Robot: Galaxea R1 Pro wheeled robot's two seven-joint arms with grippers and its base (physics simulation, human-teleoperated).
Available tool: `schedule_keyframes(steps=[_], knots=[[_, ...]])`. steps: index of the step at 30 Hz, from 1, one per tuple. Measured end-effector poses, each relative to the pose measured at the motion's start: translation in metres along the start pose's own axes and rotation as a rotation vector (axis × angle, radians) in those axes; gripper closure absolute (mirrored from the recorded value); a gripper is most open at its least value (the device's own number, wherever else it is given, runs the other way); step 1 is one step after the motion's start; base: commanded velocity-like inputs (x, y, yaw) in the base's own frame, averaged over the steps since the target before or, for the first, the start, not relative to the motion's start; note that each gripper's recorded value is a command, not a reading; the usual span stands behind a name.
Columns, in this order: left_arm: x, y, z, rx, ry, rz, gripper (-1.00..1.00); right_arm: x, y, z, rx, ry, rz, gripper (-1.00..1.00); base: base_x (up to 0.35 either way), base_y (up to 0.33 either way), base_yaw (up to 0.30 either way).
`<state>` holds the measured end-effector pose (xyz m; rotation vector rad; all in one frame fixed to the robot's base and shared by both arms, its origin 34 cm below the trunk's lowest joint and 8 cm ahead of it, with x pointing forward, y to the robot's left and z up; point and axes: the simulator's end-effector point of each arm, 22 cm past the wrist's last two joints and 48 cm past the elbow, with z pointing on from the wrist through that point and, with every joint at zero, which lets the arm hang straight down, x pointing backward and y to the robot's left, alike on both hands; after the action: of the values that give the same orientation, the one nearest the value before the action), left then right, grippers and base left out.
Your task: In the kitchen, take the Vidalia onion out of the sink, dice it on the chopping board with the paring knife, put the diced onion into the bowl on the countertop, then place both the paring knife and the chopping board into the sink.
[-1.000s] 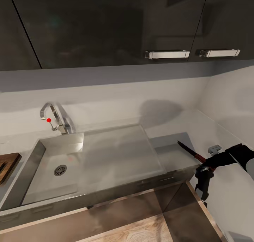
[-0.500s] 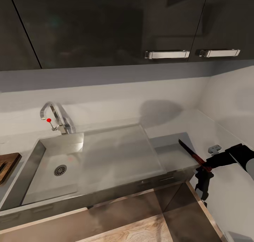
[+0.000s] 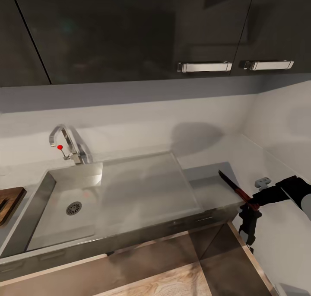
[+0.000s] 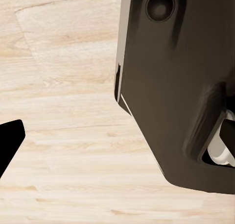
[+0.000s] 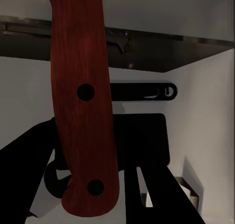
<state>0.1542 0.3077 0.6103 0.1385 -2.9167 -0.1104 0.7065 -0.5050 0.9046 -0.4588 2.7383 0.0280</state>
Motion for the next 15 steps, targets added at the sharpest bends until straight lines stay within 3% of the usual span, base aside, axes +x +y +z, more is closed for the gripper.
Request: schedule_keyframes(steps=[13,15], knots=[[-0.008,0.000,-0.003,0.001,-0.021,-0.002,-1.00,-0.006,0.000,-0.009,0.004,-0.020,0.000,1.00,0.000,0.000,0.000],[-0.014,0.000,-0.003,0.002,-0.046,-0.002,-1.00,-0.008,0.000,-0.011,0.004,-0.025,0.001,1.00,0.000,0.000,0.000]])
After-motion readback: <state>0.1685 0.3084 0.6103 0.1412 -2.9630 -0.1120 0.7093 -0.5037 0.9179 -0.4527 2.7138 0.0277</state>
